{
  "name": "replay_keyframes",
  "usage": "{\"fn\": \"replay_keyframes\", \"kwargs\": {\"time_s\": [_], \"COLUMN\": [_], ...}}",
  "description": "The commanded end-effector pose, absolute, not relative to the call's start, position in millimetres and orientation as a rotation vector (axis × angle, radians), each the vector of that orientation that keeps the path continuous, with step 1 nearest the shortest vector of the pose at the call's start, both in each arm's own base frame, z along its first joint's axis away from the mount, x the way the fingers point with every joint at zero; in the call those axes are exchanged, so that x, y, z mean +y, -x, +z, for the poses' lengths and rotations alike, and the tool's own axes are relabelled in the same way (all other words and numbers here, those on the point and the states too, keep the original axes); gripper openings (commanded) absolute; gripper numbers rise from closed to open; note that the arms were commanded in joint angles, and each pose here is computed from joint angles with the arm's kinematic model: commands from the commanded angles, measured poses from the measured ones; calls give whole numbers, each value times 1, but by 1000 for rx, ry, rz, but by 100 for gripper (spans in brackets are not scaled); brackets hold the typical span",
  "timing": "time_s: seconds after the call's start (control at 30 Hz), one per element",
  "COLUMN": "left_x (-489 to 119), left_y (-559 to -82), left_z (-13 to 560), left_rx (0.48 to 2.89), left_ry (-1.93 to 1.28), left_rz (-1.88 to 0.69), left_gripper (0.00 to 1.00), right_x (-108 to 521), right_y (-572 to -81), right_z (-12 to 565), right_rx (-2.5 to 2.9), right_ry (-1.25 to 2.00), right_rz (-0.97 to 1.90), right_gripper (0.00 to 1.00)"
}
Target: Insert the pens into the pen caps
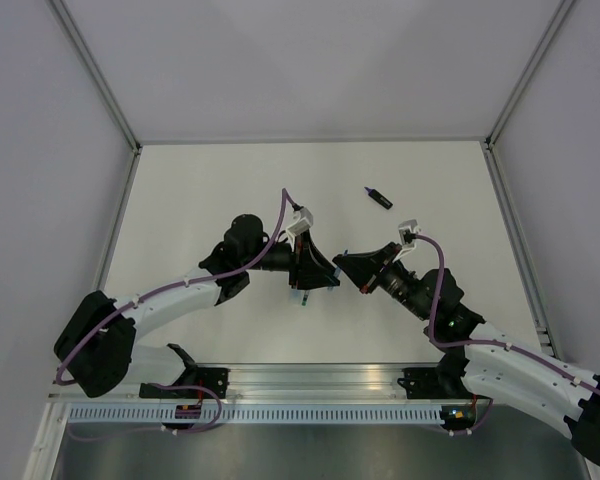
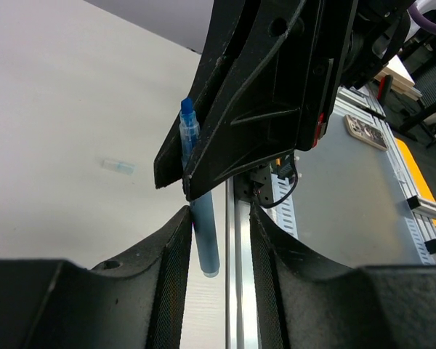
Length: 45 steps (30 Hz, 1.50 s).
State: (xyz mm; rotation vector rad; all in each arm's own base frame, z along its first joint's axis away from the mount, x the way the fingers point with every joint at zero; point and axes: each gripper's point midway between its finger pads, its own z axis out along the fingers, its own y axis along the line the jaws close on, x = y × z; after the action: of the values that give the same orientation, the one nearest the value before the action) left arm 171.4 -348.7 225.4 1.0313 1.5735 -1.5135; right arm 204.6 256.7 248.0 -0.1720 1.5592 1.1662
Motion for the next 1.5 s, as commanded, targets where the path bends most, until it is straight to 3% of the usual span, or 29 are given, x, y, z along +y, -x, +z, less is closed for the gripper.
{"fn": "replay_keyframes", "kwargs": {"time_s": [0.0,0.37,0.4,0.57,0.63,0.67,0.77,0.87,0.97,1.07,1.3,1.47], "left_x": [-352,-357,-357,-358,-359,-359,-362,-366,-366,-360,-349,-334], "left_y": [-168,-171,-171,-173,-172,-165,-167,-170,-170,-180,-176,-205], "left_z": [230,216,215,215,219,222,233,237,239,243,245,220], "left_rx": [1517,1554,1560,1561,1553,1528,1528,1666,1686,1613,1642,1793], "left_ry": [-1064,-1092,-1096,-1085,-1069,-1103,-1081,-1069,-1125,-1072,-1079,-856], "left_rz": [-1517,-1497,-1495,-1491,-1512,-1545,-1574,-1622,-1619,-1498,-1474,-1269], "left_gripper": [43,40,29,2,2,2,2,2,2,10,2,2], "right_x": [257,255,255,258,260,261,262,260,257,253,241,223], "right_y": [-202,-199,-199,-199,-197,-197,-196,-196,-196,-193,-191,-199], "right_z": [260,264,265,263,265,265,267,268,272,276,286,299], "right_rx": [1508,1487,1486,1497,1495,1500,1501,1501,1498,1483,1480,1477], "right_ry": [180,179,178,190,209,215,229,232,220,217,185,80], "right_rz": [1200,1210,1210,1212,1222,1223,1222,1208,1199,1202,1177,1115], "right_gripper": [0,0,0,0,6,16,36,47,52,53,54,55]}}
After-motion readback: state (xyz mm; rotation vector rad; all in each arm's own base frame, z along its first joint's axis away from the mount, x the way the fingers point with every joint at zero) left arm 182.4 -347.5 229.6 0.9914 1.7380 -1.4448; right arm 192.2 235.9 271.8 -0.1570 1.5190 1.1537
